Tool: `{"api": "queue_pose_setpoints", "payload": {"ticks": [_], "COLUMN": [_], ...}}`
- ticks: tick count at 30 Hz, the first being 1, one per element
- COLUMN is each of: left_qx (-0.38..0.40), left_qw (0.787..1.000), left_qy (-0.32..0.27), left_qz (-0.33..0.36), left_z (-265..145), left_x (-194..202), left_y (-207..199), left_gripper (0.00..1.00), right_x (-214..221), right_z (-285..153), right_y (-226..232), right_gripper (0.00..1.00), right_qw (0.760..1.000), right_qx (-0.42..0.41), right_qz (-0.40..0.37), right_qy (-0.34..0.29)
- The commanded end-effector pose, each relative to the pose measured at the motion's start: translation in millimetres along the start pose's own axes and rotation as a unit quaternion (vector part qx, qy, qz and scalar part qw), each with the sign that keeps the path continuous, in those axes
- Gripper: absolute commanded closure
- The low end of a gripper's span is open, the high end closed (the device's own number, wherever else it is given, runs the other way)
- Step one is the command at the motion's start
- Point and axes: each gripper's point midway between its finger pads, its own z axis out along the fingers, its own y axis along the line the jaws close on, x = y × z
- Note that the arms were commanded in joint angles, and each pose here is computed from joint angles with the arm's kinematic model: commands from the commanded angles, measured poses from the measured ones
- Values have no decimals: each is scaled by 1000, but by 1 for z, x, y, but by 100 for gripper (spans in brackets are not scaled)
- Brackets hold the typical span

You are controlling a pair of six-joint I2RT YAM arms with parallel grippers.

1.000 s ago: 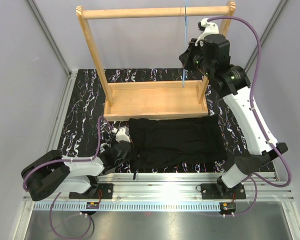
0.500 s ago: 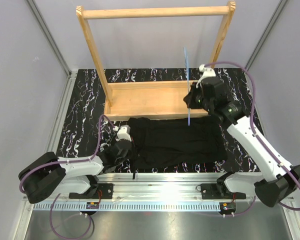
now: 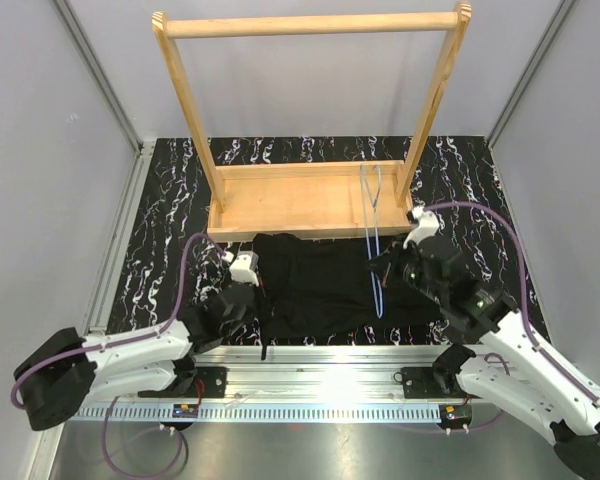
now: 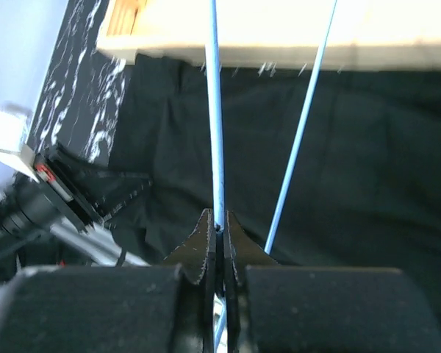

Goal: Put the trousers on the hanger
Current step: Grab a hanger with the right arm, then place trousers on hanger

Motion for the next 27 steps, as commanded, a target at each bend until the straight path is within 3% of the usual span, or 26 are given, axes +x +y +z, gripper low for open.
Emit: {"api": "queue_pose_setpoints", "payload": {"ticks": [1,11,17,27], "left_qx": [6,34,55,105], "left_qw": [999,998,997,991], "left_qy": [-35,-45,-49,-71], "left_qz": [26,29,38,52], "left_z": [-9,-25,-32,-57], "left_x": [-11,-9,-15,-43], "left_y": [2,-14,-37,-84], "left_gripper": [100,100,100,100], "right_x": [20,81,98,122], "right_z": [3,19,35,48], "right_y": [14,26,49,50], "right_gripper": [100,100,100,100], "right_qw": [998,996,995,995], "right_qx": [-42,-69,-85,-73], "right_qz": [37,54,41,40], "right_qy": [0,32,41,60]}}
